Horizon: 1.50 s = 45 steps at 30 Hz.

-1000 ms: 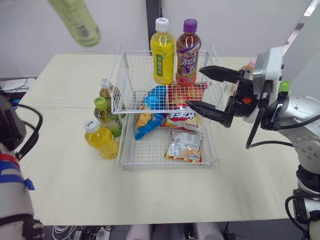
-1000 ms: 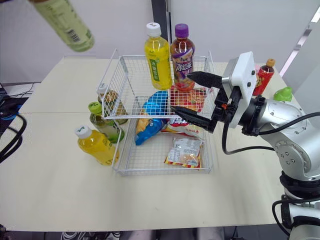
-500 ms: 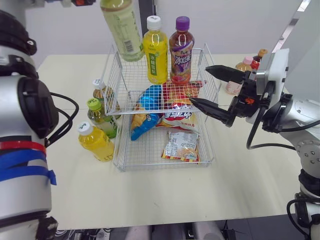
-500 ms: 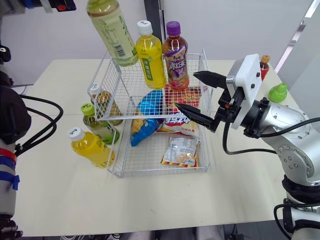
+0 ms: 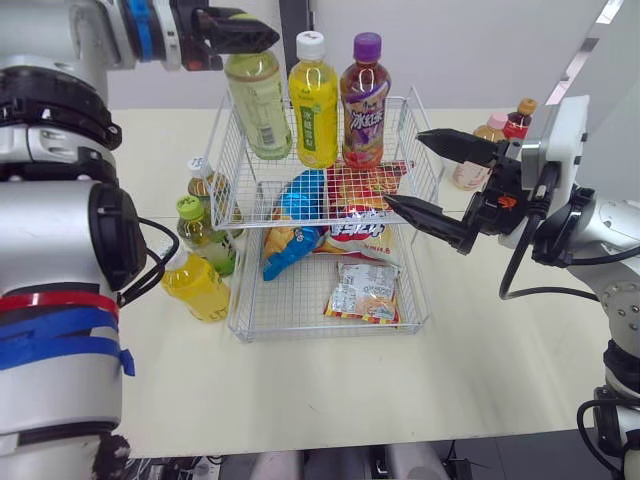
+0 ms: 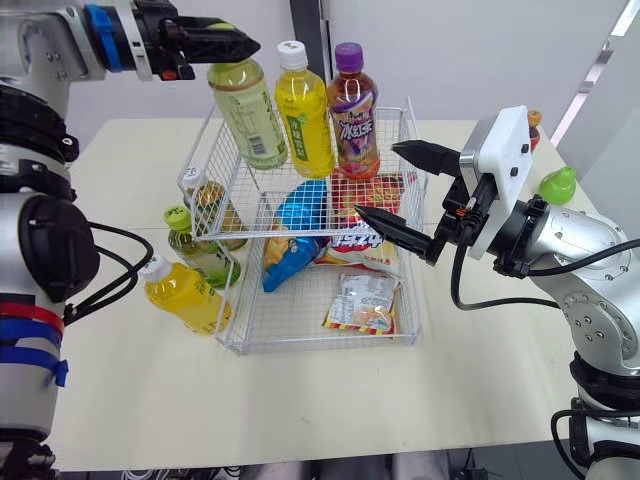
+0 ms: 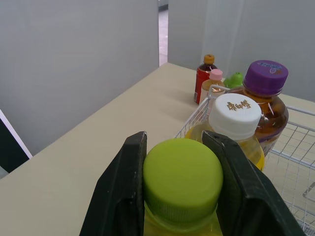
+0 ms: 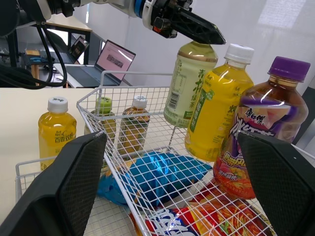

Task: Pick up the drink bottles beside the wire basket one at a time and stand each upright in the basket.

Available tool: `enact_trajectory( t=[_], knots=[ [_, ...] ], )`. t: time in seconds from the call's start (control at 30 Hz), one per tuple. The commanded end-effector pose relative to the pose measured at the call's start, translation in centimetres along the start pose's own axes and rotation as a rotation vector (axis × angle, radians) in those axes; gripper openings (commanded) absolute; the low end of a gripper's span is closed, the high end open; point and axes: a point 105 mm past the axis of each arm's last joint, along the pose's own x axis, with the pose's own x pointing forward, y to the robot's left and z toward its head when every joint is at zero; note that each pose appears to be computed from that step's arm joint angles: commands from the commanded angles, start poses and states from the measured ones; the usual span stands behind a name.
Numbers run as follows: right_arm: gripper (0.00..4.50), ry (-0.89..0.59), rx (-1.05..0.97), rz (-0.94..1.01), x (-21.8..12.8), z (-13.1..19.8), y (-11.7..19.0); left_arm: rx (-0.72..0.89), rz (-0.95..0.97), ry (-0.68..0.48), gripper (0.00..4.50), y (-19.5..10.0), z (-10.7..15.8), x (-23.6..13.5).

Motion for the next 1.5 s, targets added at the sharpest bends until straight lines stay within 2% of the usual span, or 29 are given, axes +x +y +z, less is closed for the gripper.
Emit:
enact_trajectory(
  t=[0.03, 0.33, 0.4, 0.67, 0.97, 1.17, 1.37, 1.43, 1.5],
  knots=[
    [4.5, -0.03, -0.047, -0.012, -0.4, 1.3, 0.0, 0.052, -0.004, -0.05, 1.37, -0.3, 1.6, -0.2],
    [4.5, -0.025, -0.046, -0.011, -0.4, 1.3, -0.1, 0.011, -0.011, -0.044, 1.37, -0.2, 0.9, -0.2],
    [4.5, -0.025, -0.046, -0.012, -0.4, 1.3, -0.1, 0.019, -0.02, -0.037, 2.1, -0.3, 0.8, -0.2],
    [4.5, -0.02, -0.047, -0.009, -0.5, 1.2, -0.1, 0.049, -0.036, -0.052, 4.49, -0.3, 1.8, -1.7],
    [4.5, -0.007, -0.058, 0.01, -0.5, 1.1, 0.0, 0.092, 0.007, -0.07, 4.49, 0.2, 3.4, -6.4],
    [4.5, 0.015, -0.093, 0.05, 0.1, 0.4, -0.1, 0.161, 0.196, -0.037, 4.49, 1.5, 2.8, -13.3],
    [4.5, -0.019, -0.117, 0.17, 1.3, 0.1, 0.7, 0.111, 0.362, 0.037, 4.49, 0.8, 0.0, -18.2],
    [4.5, -0.029, -0.084, 0.266, 1.8, -0.2, 1.7, 0.077, 0.335, 0.116, 4.49, -1.2, -2.3, -19.2],
    [4.5, -0.029, -0.064, 0.354, -0.4, 0.3, 1.8, 0.052, 0.303, 0.216, 4.49, -3.5, -4.8, -20.4]
  ],
)
